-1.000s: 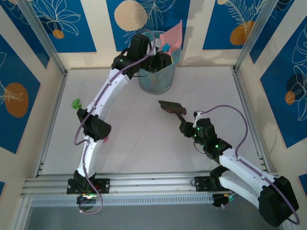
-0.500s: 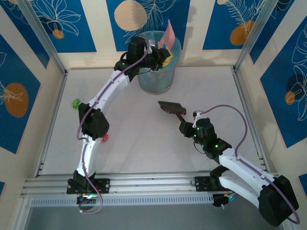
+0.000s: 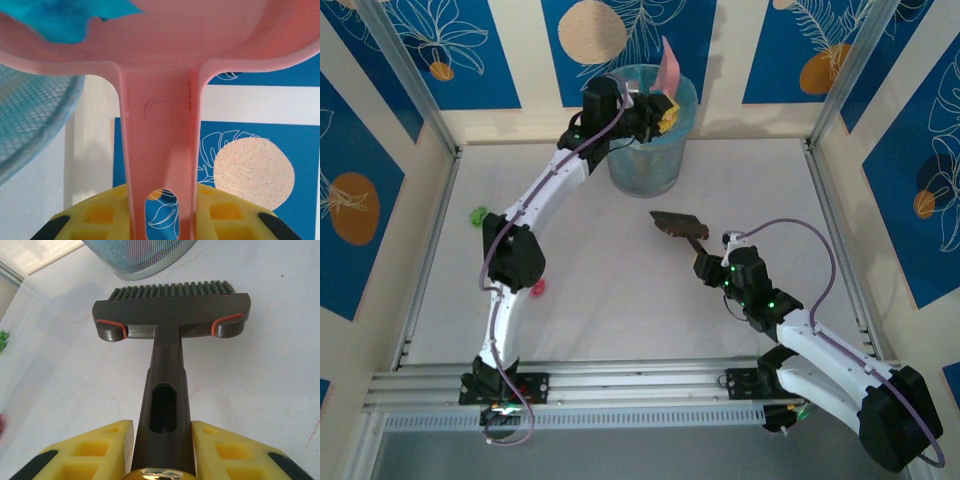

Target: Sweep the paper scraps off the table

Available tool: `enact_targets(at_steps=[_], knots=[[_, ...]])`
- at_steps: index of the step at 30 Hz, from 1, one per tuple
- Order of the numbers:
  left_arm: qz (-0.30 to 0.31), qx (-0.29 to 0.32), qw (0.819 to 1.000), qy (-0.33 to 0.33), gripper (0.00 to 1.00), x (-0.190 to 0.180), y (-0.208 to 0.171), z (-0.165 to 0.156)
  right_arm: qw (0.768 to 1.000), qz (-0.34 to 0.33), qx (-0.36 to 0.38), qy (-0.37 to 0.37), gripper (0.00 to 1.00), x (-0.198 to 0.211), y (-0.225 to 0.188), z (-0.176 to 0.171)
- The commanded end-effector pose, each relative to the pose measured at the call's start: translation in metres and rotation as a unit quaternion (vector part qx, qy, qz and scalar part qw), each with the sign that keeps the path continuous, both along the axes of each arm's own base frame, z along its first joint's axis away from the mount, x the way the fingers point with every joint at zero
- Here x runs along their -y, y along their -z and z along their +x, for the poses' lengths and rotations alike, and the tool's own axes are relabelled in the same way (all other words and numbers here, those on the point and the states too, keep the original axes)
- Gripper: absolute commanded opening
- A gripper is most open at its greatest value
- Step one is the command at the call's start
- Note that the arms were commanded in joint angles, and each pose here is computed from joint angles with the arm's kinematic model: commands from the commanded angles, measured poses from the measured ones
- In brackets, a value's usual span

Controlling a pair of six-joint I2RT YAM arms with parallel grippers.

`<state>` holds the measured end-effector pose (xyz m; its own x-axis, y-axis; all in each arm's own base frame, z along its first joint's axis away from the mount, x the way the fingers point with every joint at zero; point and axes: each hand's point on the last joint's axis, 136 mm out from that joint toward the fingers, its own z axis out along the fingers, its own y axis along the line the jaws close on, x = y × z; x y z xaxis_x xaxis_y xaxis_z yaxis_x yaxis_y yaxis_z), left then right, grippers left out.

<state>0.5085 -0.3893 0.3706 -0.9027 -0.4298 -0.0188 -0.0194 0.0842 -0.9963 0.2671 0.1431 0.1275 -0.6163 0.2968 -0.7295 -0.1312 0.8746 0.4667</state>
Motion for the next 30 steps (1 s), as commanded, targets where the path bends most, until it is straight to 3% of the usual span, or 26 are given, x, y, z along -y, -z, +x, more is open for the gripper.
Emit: enact_targets(at_steps=[1, 9, 17, 24, 30], knots=[[-0.051, 0.035, 0.998, -0.005, 0.00, -0.017, -0.045, -0.005, 0.999, 0.008, 0.048, 0.002, 0.00, -0.004, -0.028, 0.012], [-0.115, 0.036, 0.992, -0.047, 0.00, -0.036, -0.057, 0.004, 0.999, 0.003, 0.045, 0.004, 0.00, -0.004, -0.026, 0.014], [-0.112, 0.042, 0.992, -0.039, 0.00, -0.034, -0.058, 0.005, 0.999, -0.001, 0.043, 0.003, 0.00, -0.004, -0.024, 0.014], [-0.105, 0.080, 0.991, -0.005, 0.00, -0.028, -0.083, -0.019, 0.999, -0.005, 0.039, 0.005, 0.00, -0.004, -0.021, 0.016], [-0.082, 0.112, 0.990, 0.026, 0.00, -0.019, -0.095, -0.059, 0.999, -0.009, 0.037, 0.009, 0.00, -0.003, -0.019, 0.017]])
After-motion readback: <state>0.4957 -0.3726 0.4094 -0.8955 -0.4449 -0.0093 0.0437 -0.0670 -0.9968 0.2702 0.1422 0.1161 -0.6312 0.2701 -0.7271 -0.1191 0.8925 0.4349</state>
